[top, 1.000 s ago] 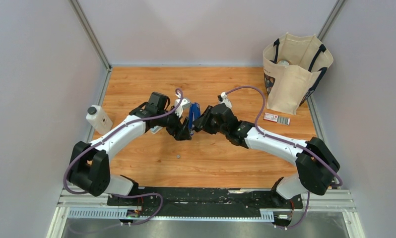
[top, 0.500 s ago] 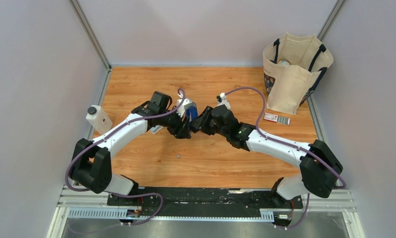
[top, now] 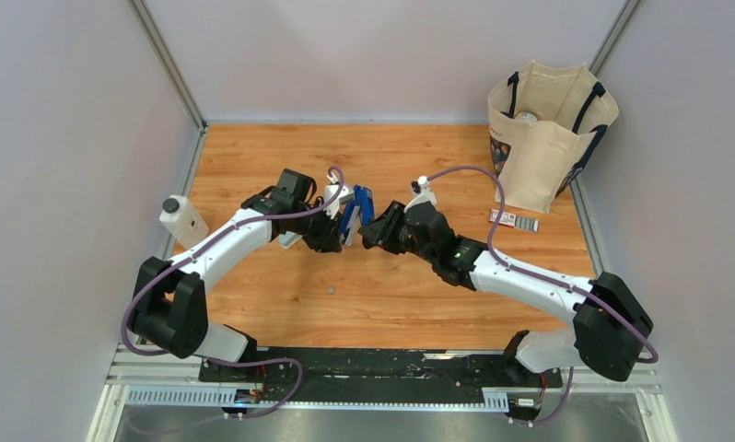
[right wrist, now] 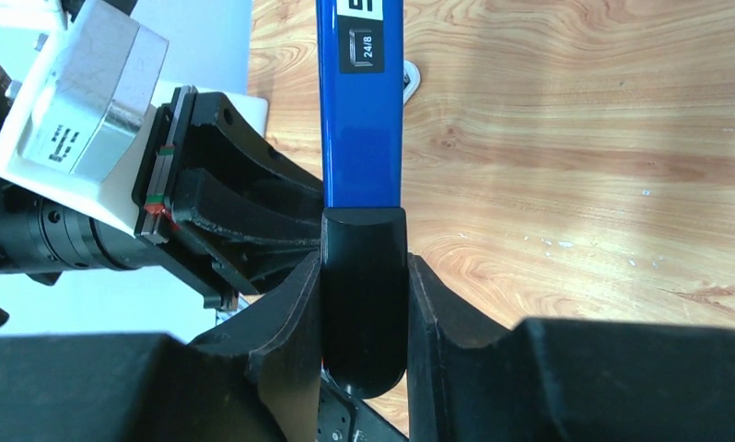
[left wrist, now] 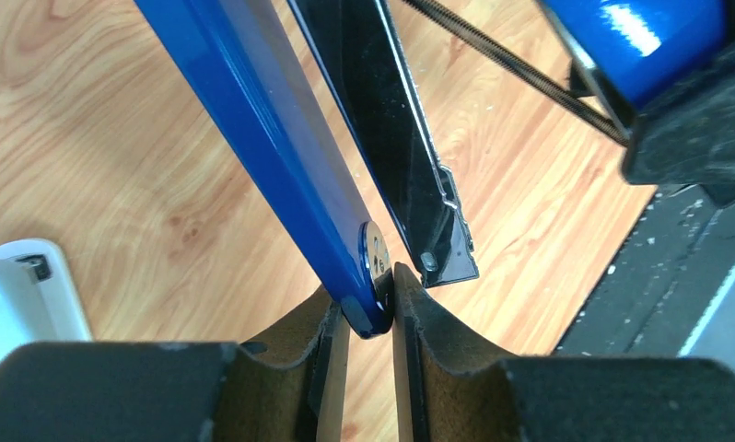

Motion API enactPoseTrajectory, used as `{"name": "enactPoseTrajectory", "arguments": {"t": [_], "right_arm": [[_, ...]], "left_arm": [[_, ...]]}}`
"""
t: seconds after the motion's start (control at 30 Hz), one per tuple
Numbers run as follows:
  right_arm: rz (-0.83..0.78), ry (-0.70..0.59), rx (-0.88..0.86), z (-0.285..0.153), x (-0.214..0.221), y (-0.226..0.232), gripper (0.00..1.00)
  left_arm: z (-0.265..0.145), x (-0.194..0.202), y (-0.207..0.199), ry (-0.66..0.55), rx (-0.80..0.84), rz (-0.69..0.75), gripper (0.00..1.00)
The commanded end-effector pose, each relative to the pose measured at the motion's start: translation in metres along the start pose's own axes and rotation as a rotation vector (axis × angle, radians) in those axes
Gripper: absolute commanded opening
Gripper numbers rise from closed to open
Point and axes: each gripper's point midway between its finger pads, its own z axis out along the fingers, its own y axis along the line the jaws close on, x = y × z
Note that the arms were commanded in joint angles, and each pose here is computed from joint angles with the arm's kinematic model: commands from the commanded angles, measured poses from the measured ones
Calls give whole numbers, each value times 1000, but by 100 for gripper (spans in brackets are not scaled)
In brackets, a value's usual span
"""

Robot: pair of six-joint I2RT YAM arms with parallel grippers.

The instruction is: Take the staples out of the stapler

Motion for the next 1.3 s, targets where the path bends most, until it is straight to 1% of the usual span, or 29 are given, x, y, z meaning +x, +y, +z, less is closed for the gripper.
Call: {"name": "enactPoseTrajectory", "arguments": {"t": [0.0, 0.13, 0.2, 0.27, 0.3, 0.47, 0.63, 0.73, 0.9, 1.0, 1.27], "right_arm": [[-140, 28, -110, -8, 10, 12, 0], [-289, 95, -153, -9, 28, 2, 0], [-332, 111, -148, -9, 34, -8, 0], [-353, 119, -144, -10, 38, -16, 1], [-356, 116, -146, -12, 39, -19, 1], [-357, 120, -112, -15, 47, -42, 1], [-368, 127, -99, -21, 53, -55, 1], [-393, 140, -81, -26, 56, -65, 0], [-411, 150, -55, -37, 60, -78, 1], [-414, 163, -40, -42, 63, -86, 1], [-417, 163, -33, -47, 65, -92, 1]], "left_arm": [[-11, -38, 14, -93, -91, 238, 25], [-13, -44, 29, -75, -196, 377, 25], [-11, -45, 38, -55, -253, 448, 24], [-9, -48, 49, -41, -320, 498, 20], [-8, -45, 54, -26, -355, 511, 20], [1, -43, 66, 2, -425, 554, 17], [9, -46, 80, 24, -516, 615, 14], [11, -47, 88, 30, -569, 677, 12], [23, -41, 92, 75, -640, 842, 11], [30, -43, 89, 66, -681, 940, 11], [35, -50, 94, 51, -822, 1053, 9]]}}
